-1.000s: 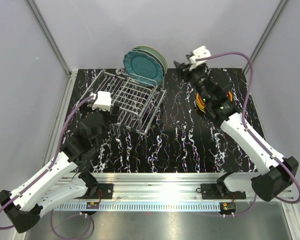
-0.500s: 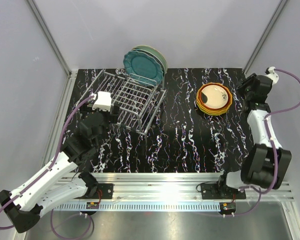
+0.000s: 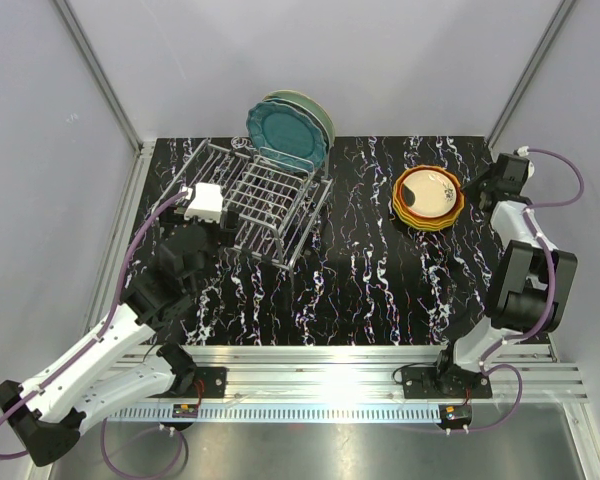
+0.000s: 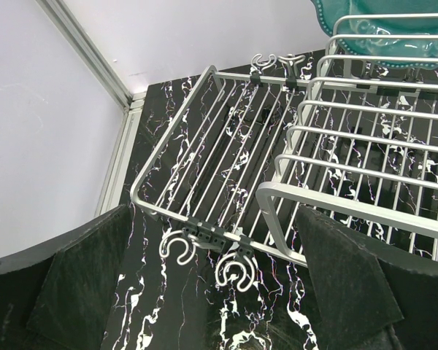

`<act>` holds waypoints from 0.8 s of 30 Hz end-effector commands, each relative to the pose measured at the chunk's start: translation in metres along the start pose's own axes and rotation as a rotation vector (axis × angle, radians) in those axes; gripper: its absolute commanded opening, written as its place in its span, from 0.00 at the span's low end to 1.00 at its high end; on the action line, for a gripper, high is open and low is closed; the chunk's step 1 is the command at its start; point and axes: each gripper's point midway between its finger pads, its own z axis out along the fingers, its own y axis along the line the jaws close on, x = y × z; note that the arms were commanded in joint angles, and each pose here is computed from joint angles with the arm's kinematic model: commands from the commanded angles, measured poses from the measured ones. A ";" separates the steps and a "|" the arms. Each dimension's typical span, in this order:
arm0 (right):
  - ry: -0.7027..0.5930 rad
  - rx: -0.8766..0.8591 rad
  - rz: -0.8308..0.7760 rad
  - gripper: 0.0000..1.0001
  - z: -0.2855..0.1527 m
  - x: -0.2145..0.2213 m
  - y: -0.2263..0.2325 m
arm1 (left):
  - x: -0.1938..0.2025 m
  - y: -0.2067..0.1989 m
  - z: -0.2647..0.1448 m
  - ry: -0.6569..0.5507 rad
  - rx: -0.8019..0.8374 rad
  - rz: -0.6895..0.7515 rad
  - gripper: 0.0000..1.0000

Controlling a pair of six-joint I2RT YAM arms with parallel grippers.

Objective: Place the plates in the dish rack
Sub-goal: Grab a plate with the right arm

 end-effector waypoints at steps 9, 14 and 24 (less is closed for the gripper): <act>0.060 -0.010 -0.011 0.34 0.023 0.011 -0.002 | -0.015 0.002 -0.002 -0.049 0.009 -0.060 0.99; 0.095 -0.036 0.003 0.33 0.033 0.024 -0.003 | -0.013 0.001 -0.001 -0.043 0.010 -0.052 0.99; 0.116 0.015 -0.011 0.33 0.039 0.030 -0.015 | -0.014 0.002 -0.001 -0.044 0.006 -0.054 0.99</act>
